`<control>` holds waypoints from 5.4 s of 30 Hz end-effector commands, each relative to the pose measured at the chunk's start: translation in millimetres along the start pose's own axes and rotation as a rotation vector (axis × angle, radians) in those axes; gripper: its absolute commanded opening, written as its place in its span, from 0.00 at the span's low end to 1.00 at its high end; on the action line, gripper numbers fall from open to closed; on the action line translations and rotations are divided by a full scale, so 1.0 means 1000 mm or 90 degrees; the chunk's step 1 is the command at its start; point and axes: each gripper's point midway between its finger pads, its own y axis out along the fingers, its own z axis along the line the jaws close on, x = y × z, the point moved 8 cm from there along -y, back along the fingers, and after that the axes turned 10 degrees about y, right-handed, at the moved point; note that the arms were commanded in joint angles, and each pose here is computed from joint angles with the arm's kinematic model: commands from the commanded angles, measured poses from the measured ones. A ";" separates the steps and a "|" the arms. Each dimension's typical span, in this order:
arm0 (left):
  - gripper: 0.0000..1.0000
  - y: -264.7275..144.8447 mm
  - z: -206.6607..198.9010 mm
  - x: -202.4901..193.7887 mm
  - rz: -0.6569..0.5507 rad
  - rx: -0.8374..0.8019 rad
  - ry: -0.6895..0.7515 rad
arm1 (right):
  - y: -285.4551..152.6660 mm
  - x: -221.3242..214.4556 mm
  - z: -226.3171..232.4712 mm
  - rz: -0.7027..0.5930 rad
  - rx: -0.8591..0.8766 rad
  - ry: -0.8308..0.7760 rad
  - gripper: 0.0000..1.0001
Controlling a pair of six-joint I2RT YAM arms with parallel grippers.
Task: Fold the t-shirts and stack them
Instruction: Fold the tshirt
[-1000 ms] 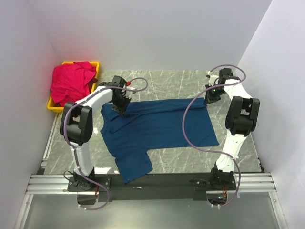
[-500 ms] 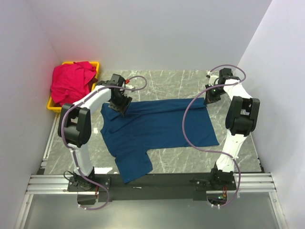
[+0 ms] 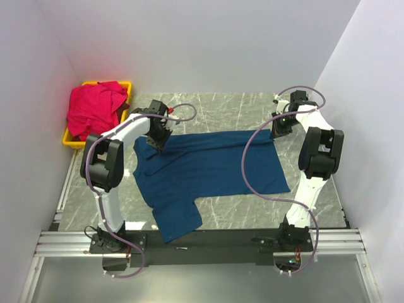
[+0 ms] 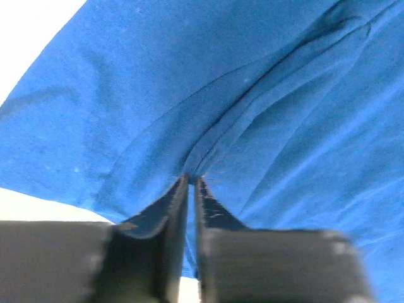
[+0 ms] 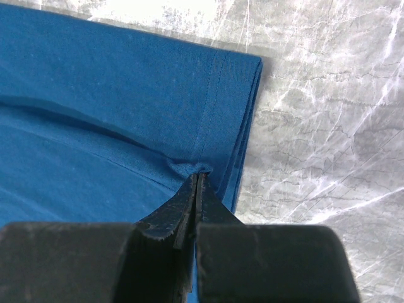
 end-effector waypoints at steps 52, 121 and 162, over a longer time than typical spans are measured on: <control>0.58 -0.025 -0.062 -0.063 0.068 -0.147 0.086 | -0.005 0.001 -0.001 -0.001 -0.010 -0.016 0.00; 0.00 -0.045 -0.079 -0.081 0.112 -0.169 0.087 | -0.006 -0.006 -0.011 0.021 -0.044 -0.042 0.00; 0.51 0.028 -0.064 0.091 -0.117 -0.123 0.111 | 0.039 -0.016 0.006 0.108 -0.105 -0.113 0.15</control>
